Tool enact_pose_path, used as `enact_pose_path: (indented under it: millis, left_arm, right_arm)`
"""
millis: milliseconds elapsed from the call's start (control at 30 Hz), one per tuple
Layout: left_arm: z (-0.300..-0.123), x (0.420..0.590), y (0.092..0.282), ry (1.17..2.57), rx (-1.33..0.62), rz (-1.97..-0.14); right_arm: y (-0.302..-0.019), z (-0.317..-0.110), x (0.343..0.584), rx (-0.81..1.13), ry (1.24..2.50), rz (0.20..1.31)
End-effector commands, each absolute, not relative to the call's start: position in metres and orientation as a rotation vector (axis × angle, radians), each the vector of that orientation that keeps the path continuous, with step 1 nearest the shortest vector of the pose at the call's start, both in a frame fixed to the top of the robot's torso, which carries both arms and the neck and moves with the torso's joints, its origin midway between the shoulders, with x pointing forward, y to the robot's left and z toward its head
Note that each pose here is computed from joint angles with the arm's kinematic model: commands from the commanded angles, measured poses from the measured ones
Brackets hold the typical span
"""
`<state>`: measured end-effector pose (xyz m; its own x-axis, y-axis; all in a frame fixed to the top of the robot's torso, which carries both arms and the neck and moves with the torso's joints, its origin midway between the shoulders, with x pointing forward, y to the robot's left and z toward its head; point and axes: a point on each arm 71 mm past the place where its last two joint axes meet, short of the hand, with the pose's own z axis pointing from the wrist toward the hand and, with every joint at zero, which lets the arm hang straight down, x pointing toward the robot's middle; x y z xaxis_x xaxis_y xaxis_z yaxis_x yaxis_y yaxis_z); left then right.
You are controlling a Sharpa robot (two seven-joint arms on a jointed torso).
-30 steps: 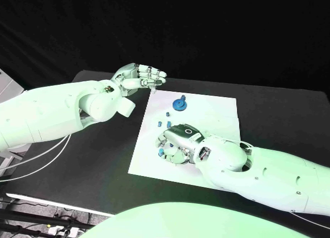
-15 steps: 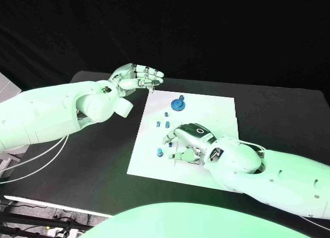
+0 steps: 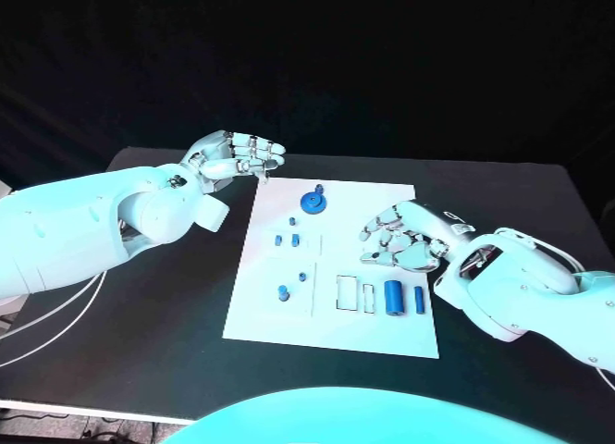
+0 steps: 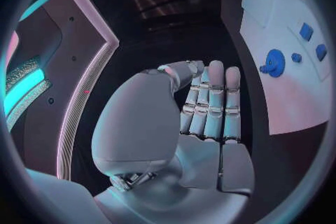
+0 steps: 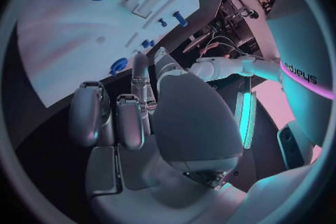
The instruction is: Assemble the parts on the task board
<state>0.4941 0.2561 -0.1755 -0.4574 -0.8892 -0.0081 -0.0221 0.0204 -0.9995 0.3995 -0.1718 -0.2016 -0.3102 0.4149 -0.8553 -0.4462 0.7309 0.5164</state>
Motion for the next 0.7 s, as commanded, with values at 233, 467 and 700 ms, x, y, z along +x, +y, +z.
enact_pose_path:
  millis: [233, 467, 700]
  left_arm:
    - [-0.175, 0.49, 0.25, 1.586, -0.95, -1.558]
    - [-0.176, 0.487, 0.246, 1.594, -0.946, -1.571]
    - [-0.176, 0.486, 0.245, 1.599, -0.945, -1.577]
  right_arm:
    - [-0.226, -0.214, 0.39, 0.238, 1.893, 0.718]
    - [-0.235, -0.231, 0.373, 0.276, 1.973, 0.597]
    - [-0.232, -0.244, 0.365, 0.279, 2.002, 0.53]
